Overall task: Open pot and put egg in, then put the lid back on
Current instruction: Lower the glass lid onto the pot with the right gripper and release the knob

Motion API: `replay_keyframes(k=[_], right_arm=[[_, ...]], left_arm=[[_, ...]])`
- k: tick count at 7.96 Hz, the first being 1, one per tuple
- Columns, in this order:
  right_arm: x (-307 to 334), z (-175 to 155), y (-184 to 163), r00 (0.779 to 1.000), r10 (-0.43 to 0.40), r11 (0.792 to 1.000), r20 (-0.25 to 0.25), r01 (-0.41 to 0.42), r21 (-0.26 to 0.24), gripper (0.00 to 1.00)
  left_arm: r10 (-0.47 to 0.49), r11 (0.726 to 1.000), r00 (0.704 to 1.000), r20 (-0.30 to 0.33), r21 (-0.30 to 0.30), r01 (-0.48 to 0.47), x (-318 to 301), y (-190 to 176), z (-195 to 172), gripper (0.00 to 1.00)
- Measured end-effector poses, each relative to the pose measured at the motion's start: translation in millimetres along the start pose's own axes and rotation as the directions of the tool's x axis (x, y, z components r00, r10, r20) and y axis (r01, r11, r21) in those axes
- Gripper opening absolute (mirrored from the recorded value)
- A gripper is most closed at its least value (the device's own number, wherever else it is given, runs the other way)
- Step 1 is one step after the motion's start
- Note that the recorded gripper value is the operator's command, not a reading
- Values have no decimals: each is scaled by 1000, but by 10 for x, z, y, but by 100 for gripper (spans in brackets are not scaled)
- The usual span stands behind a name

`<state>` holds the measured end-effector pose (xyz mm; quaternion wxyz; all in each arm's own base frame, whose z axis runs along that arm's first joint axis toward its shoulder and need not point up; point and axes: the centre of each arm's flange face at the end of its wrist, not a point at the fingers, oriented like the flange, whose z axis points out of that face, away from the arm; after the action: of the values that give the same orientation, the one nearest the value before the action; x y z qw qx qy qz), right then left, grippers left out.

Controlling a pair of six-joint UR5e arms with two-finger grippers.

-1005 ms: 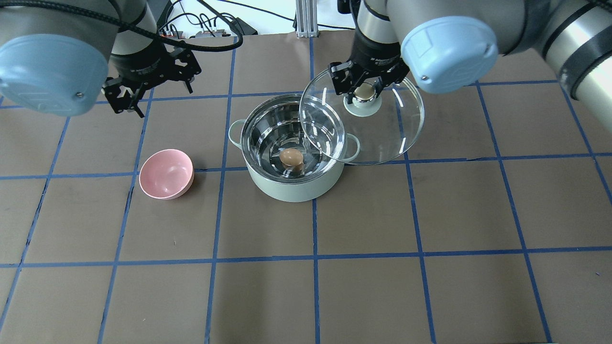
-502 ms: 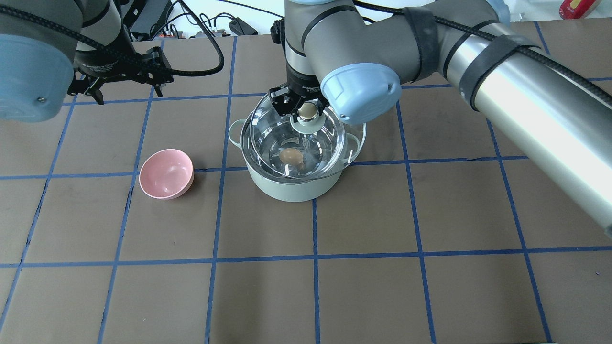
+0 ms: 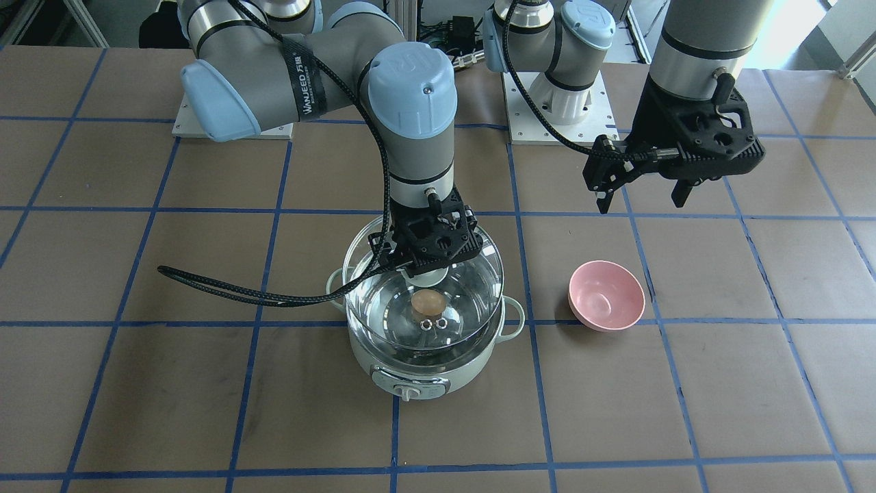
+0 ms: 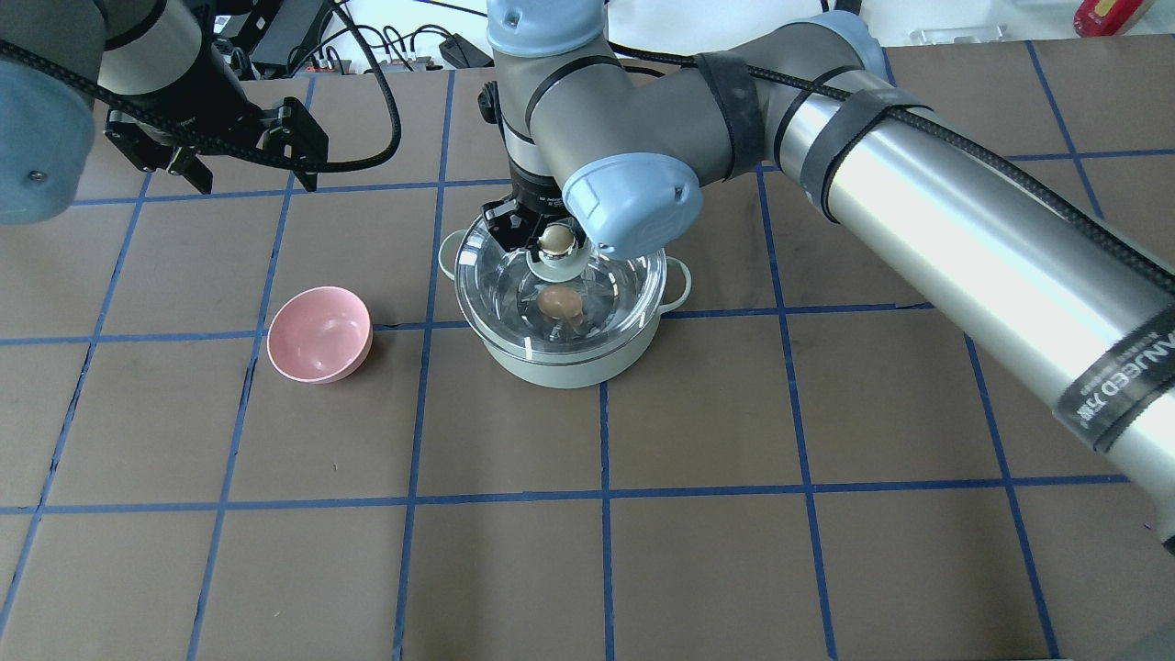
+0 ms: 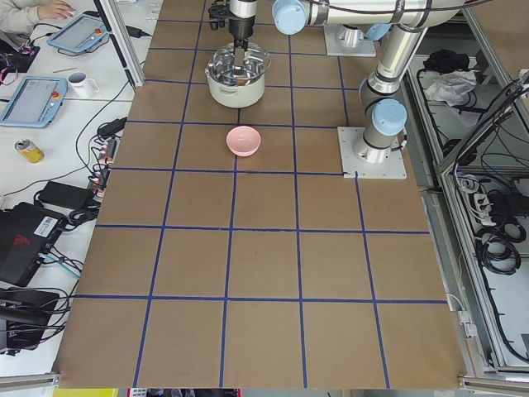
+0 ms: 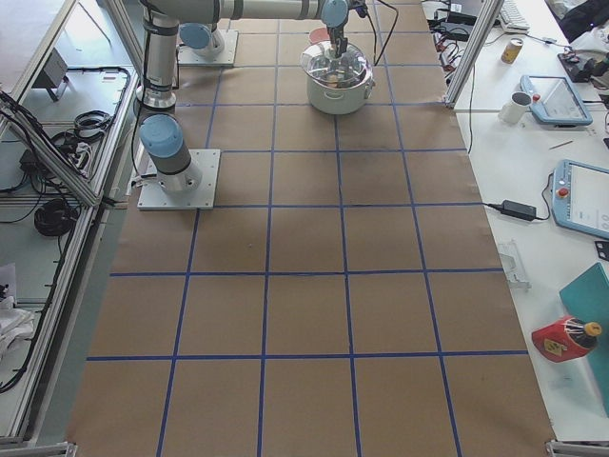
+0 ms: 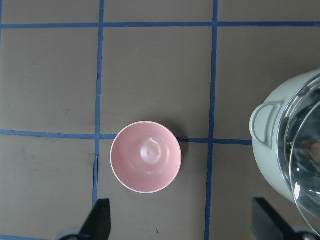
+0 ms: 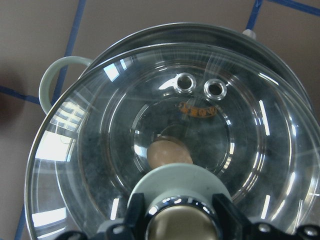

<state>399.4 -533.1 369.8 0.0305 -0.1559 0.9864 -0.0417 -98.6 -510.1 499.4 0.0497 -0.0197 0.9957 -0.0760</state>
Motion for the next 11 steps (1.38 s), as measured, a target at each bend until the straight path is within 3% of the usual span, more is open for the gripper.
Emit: replay_keyframes(k=[4, 11], right_arm=[[-63, 221, -60, 999, -15, 1000, 28, 15, -16, 0], [-26, 79, -106, 1000, -15, 999, -7, 16, 28, 0]], left_arm=[[33, 999, 998, -59, -1, -33, 54, -4, 82, 100], [79, 996, 992, -94, 41, -75, 166, -14, 71, 100]])
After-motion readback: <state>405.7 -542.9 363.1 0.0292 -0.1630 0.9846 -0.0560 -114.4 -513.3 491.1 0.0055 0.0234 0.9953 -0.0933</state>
